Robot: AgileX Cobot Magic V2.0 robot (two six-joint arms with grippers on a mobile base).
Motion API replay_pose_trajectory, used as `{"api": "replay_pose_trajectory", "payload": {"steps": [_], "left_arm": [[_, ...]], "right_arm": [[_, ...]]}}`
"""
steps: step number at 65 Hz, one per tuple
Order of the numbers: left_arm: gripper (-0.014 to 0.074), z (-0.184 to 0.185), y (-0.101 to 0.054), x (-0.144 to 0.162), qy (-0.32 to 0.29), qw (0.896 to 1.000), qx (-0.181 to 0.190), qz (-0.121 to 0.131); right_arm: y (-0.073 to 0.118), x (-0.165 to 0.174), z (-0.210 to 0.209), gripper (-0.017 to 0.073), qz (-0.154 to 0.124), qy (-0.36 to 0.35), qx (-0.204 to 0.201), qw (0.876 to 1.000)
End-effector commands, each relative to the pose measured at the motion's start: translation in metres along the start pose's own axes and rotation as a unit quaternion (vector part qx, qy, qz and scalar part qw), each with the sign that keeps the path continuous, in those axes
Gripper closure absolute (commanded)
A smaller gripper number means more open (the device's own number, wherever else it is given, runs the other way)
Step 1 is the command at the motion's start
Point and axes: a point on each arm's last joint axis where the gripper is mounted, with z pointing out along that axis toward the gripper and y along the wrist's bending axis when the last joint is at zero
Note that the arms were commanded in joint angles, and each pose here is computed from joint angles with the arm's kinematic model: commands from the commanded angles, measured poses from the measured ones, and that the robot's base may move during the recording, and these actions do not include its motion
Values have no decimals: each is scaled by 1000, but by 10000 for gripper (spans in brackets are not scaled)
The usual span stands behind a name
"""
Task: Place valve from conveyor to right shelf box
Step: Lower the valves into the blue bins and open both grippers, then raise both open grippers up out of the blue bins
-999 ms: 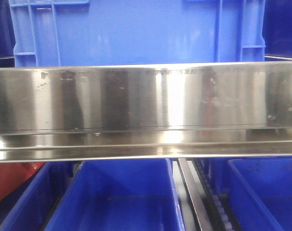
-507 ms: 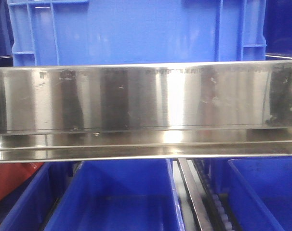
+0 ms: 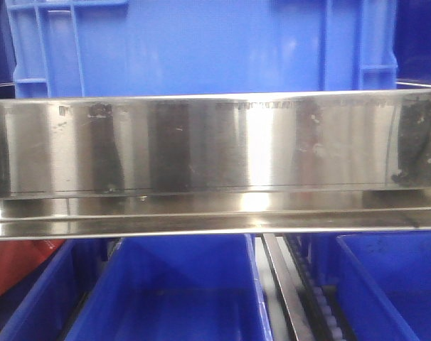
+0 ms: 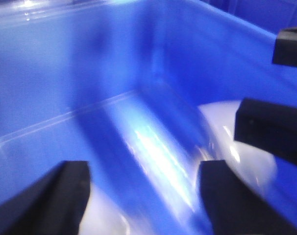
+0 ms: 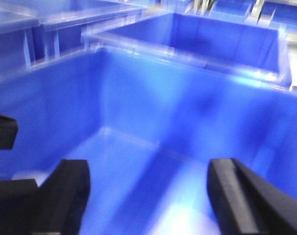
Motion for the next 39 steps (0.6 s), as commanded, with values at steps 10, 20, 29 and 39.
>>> {"api": "replay_pose_trajectory", "payload": {"steps": [10, 20, 29, 39], "left_arm": [[307, -15, 0, -13, -30, 1000, 0, -5], [625, -26, -1, -19, -42, 999, -1, -1], [704, -34, 2, -21, -41, 999, -4, -4], [704, -61, 0, -29, -82, 997, -6, -5]], "right_arm": [[-3, -18, -16, 328, 0, -34, 4, 999], [-8, -27, -26, 700, 3, -54, 11, 998], [-18, -33, -36, 721, 35, -59, 19, 997], [-36, -39, -67, 721, 40, -67, 46, 996]]}}
